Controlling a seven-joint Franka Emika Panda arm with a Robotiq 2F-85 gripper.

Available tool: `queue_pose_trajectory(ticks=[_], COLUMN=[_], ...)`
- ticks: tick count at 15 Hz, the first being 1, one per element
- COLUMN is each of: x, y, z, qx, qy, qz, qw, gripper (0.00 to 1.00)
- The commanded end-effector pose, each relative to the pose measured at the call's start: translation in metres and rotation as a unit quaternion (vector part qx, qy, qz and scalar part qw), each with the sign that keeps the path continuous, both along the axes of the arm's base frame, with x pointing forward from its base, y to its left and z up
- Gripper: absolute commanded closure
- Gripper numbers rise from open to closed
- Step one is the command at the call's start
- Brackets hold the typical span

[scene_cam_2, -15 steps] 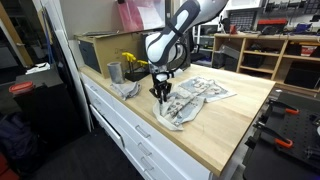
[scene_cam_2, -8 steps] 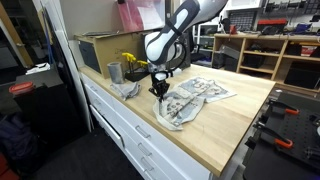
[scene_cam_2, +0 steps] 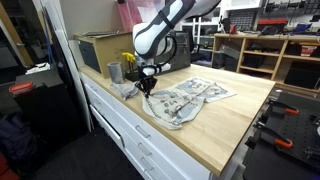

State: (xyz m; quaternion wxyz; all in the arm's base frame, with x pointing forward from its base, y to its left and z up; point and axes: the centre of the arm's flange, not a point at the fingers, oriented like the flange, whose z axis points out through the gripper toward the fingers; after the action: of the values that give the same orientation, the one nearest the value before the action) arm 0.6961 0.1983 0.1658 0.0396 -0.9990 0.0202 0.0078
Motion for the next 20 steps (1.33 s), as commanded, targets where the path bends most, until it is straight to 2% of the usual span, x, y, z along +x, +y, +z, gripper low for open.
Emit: queue_pose_trajectory(ticks=[1, 5, 9, 11, 16, 18, 20], x=[0.011, 0.001, -0.031, -0.053, -0.114, -0.133, -0.152], y=[0.012, 0.004, -0.033, -0.046, -0.065, -0.068, -0.065], z=[0.017, 0.020, 0.007, 0.002, -0.007, -0.010, -0.011], qx=[-0.008, -0.029, -0.047, -0.056, -0.057, -0.047, -0.028], qy=[-0.024, -0.035, 0.012, 0.043, 0.101, 0.122, 0.136], qz=[0.021, 0.023, -0.016, -0.048, -0.143, -0.162, -0.158], qw=[0.9995, 0.9987, 0.9987, 0.9963, 0.9830, 0.9780, 0.9777], gripper=[0.62, 0.33, 0.03, 0.00, 0.00, 0.00, 0.00])
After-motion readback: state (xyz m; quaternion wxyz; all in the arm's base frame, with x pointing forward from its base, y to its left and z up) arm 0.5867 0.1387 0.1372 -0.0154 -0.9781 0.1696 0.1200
